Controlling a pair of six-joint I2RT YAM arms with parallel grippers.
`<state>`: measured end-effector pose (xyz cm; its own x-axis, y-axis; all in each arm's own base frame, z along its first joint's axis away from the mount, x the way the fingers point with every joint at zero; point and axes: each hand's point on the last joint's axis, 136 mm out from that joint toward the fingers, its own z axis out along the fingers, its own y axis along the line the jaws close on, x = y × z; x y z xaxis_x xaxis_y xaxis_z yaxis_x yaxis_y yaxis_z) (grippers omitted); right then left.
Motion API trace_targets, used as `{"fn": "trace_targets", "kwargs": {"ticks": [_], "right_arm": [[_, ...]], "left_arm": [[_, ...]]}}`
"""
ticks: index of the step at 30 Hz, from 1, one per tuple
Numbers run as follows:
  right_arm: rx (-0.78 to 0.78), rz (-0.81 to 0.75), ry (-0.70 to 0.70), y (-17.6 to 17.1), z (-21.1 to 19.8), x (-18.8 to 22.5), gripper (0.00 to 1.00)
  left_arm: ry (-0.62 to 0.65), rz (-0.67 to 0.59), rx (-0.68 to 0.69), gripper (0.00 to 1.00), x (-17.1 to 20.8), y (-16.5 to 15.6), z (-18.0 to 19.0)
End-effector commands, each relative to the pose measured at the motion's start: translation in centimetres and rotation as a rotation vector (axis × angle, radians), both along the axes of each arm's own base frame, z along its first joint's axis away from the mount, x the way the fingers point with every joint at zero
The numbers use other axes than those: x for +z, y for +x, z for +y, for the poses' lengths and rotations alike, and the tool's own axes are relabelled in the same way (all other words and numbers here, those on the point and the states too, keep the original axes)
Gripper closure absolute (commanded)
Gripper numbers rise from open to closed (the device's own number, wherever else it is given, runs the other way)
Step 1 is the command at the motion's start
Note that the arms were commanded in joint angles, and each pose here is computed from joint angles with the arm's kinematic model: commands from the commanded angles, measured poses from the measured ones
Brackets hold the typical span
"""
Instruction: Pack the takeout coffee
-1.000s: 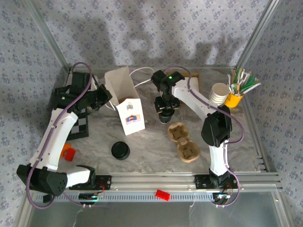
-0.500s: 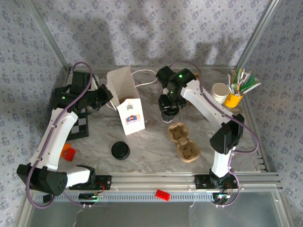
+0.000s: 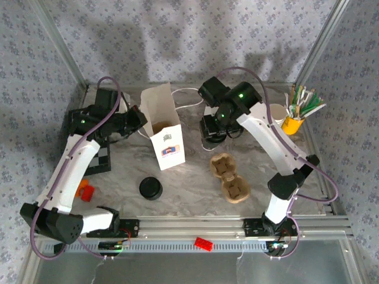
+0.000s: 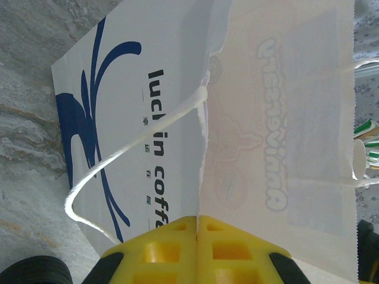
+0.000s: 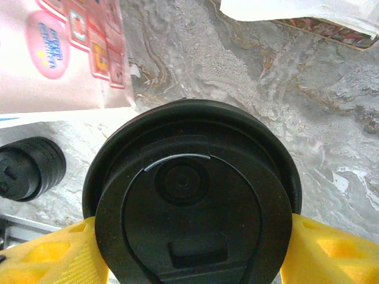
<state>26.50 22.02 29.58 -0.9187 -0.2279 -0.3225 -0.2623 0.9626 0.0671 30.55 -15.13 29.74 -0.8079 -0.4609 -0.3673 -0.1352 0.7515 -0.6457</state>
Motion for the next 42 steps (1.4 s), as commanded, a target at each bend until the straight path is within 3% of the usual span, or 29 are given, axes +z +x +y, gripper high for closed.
{"fn": "trace_targets", "kwargs": {"ticks": [1, 20, 35, 42], "right_arm": [[-0.016, -0.030, 0.011, -1.9, -1.5, 2.8, 0.33], [0.068, -0.171, 0.242, -4.8, -0.4, 10.7, 0.34], [0.146, -0.250, 0.439, -3.9, 3.9, 14.0, 0.35], [0.138, -0.233, 0.449, -2.1, 5.8, 13.0, 0.35]], "left_arm": [[-0.032, -0.032, -0.010, 1.00, 1.5, 0.1, -0.8], [-0.024, -0.044, -0.016, 1.00, 1.6, 0.0, -2.5], [-0.036, -0.062, -0.015, 1.00, 2.3, -0.1, -3.4], [-0.057, -0.071, -0.024, 1.00, 2.7, -0.3, -4.4]]}}
